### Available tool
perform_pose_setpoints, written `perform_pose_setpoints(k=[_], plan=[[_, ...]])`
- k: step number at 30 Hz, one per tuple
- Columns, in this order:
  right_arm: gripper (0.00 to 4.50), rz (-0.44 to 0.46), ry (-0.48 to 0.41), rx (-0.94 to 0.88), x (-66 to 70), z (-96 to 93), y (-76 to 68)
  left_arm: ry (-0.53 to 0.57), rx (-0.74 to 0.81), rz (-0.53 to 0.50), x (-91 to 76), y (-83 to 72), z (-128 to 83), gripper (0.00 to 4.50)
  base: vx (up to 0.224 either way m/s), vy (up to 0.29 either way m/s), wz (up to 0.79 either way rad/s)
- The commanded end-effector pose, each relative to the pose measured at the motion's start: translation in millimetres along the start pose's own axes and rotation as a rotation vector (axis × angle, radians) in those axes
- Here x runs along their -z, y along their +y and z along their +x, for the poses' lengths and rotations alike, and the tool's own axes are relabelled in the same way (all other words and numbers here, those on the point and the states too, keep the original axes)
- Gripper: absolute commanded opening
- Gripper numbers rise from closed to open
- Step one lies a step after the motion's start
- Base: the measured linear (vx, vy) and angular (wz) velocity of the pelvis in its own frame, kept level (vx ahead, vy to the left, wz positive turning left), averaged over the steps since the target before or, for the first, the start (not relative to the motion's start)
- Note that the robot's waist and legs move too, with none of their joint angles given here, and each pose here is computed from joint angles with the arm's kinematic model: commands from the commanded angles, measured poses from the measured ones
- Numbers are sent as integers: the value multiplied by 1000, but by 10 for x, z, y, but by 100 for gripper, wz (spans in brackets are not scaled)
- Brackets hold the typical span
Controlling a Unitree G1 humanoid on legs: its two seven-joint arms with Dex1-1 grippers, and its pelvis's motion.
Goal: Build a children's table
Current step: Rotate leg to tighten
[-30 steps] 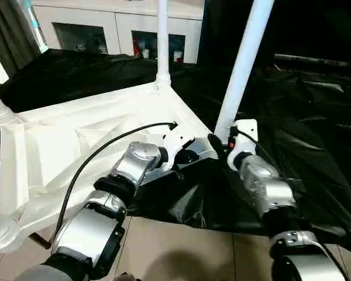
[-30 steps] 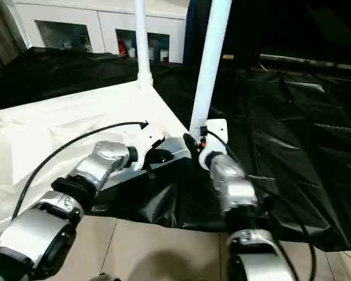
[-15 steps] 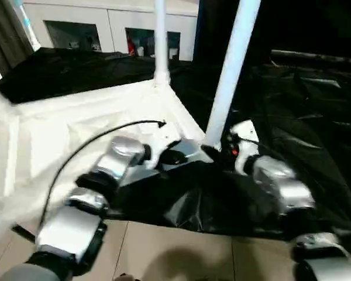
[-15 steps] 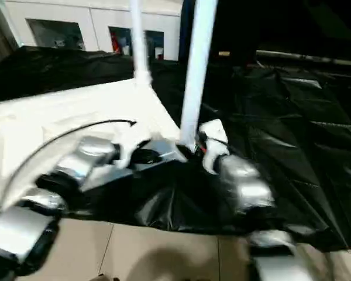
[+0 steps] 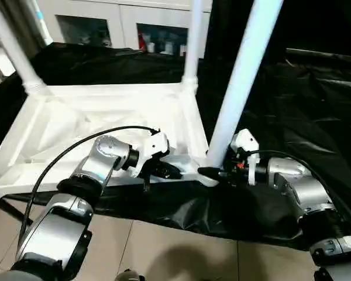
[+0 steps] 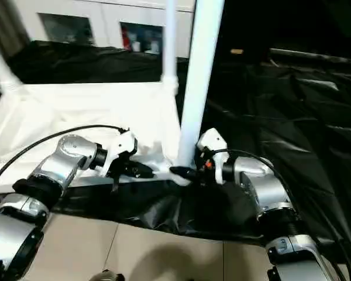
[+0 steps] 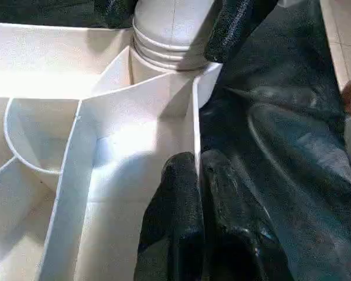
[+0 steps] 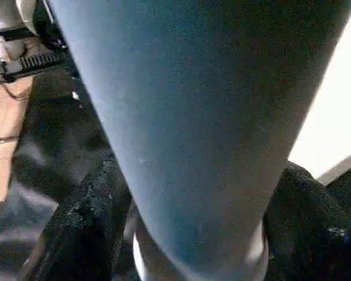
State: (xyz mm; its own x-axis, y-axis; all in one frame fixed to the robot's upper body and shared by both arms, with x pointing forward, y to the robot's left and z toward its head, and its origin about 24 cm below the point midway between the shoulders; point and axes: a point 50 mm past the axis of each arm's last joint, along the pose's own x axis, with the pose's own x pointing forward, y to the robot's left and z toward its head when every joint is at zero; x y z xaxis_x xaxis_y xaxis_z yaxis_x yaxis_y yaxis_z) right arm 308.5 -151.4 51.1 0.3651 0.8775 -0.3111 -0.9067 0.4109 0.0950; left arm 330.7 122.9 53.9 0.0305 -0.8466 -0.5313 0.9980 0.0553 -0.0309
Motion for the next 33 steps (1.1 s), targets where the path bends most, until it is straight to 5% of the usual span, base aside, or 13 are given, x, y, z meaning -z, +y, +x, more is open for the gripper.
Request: perform_pose_setpoints(k=[1, 11, 19, 21, 25, 33], plan=[[285, 3, -3, -57, -18, 38, 50, 42, 54, -11, 65, -62, 91, 0, 0, 0, 0], [240, 36, 17, -62, 103, 97, 136, 40, -24, -28, 104, -40, 70, 0, 0, 0, 0], [239, 206, 4, 357, 311, 343, 12, 29, -367, -97, 10, 185, 230, 0, -22, 0, 0], [239, 331, 2, 609, 365, 484, -48, 16, -434, -127, -99, 195, 442, 0, -55, 17, -6], [239, 445, -38, 718, 326, 645, -33, -12, -430, -134, -231, 154, 654, 0, -26, 13, -4], [239, 386, -47, 664, 196, 842, 53, -62, -331, -113, -376, 57, 857, 0, 0, 0, 0]])
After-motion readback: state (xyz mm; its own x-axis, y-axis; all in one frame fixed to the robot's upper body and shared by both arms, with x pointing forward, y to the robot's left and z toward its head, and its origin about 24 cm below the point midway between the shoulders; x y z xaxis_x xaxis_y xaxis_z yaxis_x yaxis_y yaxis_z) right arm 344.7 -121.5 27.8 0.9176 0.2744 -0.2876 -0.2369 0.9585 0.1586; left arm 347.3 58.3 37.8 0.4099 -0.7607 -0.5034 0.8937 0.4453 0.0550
